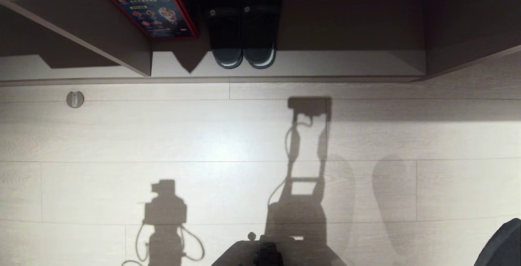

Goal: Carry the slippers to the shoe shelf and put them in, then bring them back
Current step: Place the slippers into the shoe cabinet

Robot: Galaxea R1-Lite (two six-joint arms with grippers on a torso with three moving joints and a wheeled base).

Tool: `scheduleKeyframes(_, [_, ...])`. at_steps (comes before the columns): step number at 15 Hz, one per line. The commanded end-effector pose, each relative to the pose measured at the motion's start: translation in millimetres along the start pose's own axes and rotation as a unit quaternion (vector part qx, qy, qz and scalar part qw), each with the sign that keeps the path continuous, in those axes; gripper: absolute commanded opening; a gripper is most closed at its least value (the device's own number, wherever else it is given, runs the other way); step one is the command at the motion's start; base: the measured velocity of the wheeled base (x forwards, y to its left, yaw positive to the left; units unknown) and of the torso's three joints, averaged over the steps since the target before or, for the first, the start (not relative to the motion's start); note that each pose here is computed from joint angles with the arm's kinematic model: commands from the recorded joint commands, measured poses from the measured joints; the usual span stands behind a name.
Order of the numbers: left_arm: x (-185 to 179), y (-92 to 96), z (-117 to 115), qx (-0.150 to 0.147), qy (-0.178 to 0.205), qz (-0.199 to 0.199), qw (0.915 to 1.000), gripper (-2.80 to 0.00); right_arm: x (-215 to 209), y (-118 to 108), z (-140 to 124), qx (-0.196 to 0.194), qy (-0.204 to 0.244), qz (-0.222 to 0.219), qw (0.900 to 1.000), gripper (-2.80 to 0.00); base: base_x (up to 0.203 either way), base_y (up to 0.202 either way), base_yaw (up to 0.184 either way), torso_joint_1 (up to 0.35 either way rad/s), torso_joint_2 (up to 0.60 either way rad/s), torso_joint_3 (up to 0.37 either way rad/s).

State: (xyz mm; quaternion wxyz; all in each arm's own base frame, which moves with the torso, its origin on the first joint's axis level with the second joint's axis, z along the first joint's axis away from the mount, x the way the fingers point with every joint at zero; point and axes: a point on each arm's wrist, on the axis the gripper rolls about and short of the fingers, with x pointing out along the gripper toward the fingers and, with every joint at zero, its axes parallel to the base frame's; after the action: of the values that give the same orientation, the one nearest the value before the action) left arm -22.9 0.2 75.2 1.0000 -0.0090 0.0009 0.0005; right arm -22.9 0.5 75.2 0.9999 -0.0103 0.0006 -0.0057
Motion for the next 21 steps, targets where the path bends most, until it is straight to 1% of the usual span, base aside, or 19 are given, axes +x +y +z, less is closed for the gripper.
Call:
scheduleKeyframes(1, [0.2,0.0,-0.4,0.000,0.001,0.000,1.0000,-2.80,-0.1,0.0,-0.1,0.000,-0.001,0.000,1.000,-2.80,0.000,0.000,0.000,0.002,0.01,-0.197])
scheduleKeyframes(15, [0.2,0.0,-0.4,0.000,0.001,0.000,1.0000,-2.80,-0.1,0.0,-0.3,-0.003,0.000,0.000,1.000,-2.80,0.000,0.000,0.000,0.003,0.00,-0.196])
scheduleKeyframes(21, [0.2,0.0,-0.4,0.000,0.001,0.000,1.0000,-2.80,-0.1,0.0,-0.1,-0.002,0.000,0.000,1.000,-2.80,0.000,0.000,0.000,0.002,0.00,-0.044])
